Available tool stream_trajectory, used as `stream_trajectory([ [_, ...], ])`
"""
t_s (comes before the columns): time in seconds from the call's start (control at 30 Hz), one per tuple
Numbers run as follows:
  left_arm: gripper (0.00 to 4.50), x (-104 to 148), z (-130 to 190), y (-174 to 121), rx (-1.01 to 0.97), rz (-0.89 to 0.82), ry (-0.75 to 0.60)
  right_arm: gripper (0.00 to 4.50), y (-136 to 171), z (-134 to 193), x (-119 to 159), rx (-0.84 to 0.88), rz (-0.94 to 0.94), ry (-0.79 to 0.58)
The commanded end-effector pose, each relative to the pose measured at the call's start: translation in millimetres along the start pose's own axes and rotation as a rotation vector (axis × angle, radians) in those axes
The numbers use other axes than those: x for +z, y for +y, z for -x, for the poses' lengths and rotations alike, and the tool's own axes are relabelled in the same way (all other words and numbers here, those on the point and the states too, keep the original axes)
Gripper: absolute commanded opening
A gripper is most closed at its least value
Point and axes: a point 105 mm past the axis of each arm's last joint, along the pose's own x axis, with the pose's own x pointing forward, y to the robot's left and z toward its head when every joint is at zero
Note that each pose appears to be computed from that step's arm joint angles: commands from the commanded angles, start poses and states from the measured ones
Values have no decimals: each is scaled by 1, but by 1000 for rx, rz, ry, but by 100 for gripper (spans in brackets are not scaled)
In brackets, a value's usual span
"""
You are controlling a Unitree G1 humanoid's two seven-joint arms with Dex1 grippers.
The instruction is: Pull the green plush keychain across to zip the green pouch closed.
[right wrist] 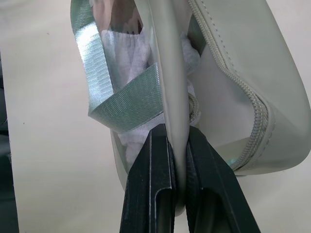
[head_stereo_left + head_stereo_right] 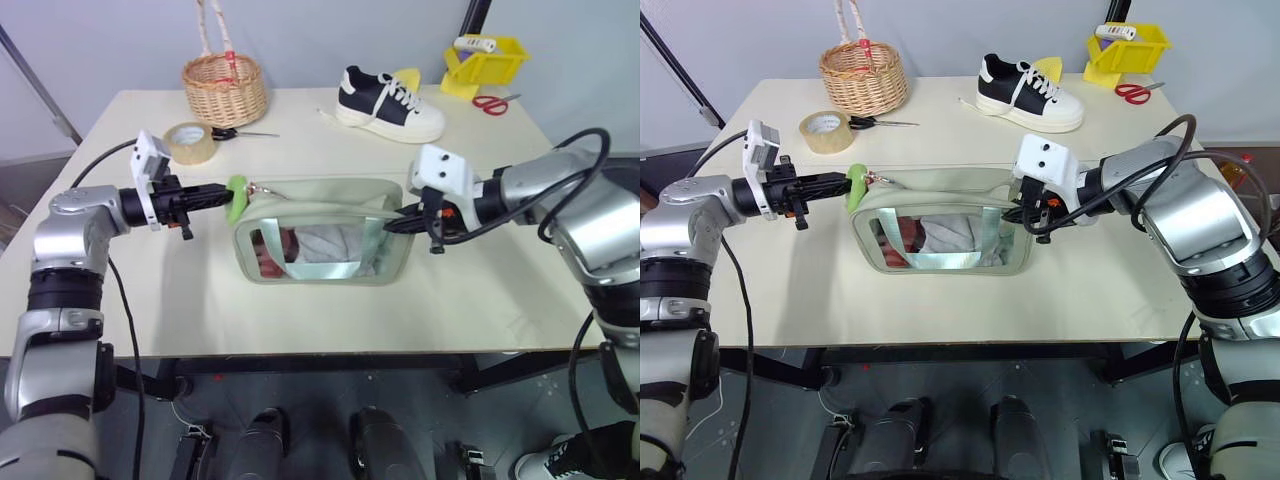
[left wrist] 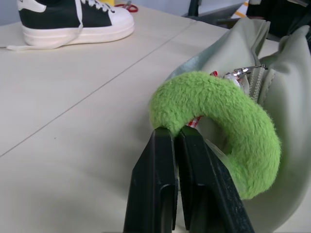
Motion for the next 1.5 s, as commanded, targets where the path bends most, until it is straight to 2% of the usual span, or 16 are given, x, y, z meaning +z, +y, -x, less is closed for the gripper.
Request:
stream_trajectory([
  [0.03,2,25,13,-5,-39,-13,-8,0,-5,11,15,-50,35,-43],
  [0.17,2,63,10,-26,-154,23,-86,0,-5,9,15,-48,26,-47],
  [0.23,2,73,-1,-35,-200,22,-105,0,-5,7,15,-46,25,-49],
  [0.33,2,73,-21,-44,-231,7,-81,0,-6,4,15,-48,26,-51],
  [0.5,2,53,-53,-46,-223,-3,9,0,-8,3,16,-58,20,-54],
  [0.6,88,52,-60,-38,-182,24,24,0,-8,4,16,-60,17,-54],
  [0.8,390,69,-47,-23,-100,-8,-29,0,-7,5,15,-67,0,-56],
  [0.83,430,73,-43,-21,-85,-12,-47,0,-7,5,15,-67,-3,-55],
  [1.03,430,83,0,-4,25,-32,-62,0,-6,4,12,-65,-17,-49],
  [1.2,430,70,23,-34,-150,-38,-32,0,-5,3,11,-64,-20,-48],
  [1.3,430,48,26,-51,-221,-56,36,0,-5,3,12,-63,-20,-51],
  [1.5,430,25,11,-40,-137,-76,84,0,-5,3,12,-58,-19,-54],
])
